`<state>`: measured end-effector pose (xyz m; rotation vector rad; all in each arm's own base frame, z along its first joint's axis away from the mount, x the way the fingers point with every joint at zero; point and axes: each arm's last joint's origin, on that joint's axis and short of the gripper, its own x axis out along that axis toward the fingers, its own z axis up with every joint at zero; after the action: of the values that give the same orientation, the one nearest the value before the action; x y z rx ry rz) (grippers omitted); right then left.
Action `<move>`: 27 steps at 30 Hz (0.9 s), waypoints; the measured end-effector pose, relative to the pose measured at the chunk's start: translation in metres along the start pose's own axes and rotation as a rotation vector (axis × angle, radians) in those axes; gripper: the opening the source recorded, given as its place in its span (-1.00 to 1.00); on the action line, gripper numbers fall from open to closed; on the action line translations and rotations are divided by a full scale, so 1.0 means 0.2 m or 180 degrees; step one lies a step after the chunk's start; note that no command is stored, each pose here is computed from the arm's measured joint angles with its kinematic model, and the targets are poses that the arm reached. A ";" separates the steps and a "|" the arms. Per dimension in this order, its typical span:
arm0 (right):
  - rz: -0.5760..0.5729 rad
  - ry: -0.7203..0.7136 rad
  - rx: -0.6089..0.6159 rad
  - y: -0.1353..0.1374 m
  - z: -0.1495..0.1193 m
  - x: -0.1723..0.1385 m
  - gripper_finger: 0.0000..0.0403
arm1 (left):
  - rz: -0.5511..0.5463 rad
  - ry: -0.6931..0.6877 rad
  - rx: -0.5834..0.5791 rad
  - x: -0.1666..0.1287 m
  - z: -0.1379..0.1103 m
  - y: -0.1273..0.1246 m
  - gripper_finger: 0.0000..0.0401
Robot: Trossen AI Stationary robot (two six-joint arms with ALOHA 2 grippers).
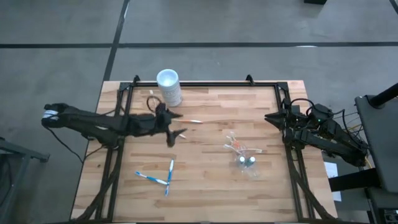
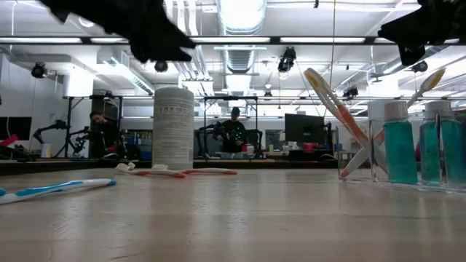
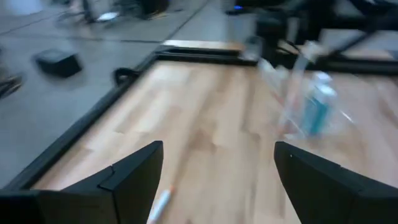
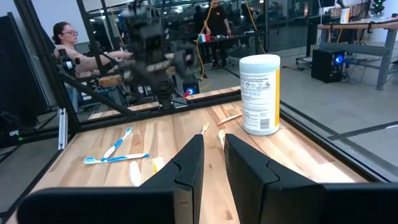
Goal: Pick & Place toothbrushing station
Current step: Put the orange toothbrush into the top section of the transparent organizer
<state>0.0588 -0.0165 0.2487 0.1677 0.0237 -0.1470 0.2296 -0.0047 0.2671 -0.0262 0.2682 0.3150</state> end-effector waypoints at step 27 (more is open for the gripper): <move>0.0000 0.0000 0.0000 0.00 0.00 0.00 -0.70 | 0.2493 0.0665 -0.3415 -0.14 -0.04 0.25 0.56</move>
<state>0.0588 -0.0165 0.2487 0.1677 0.0237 -0.1470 0.1863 0.0345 0.2676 -1.0363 0.2815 1.2128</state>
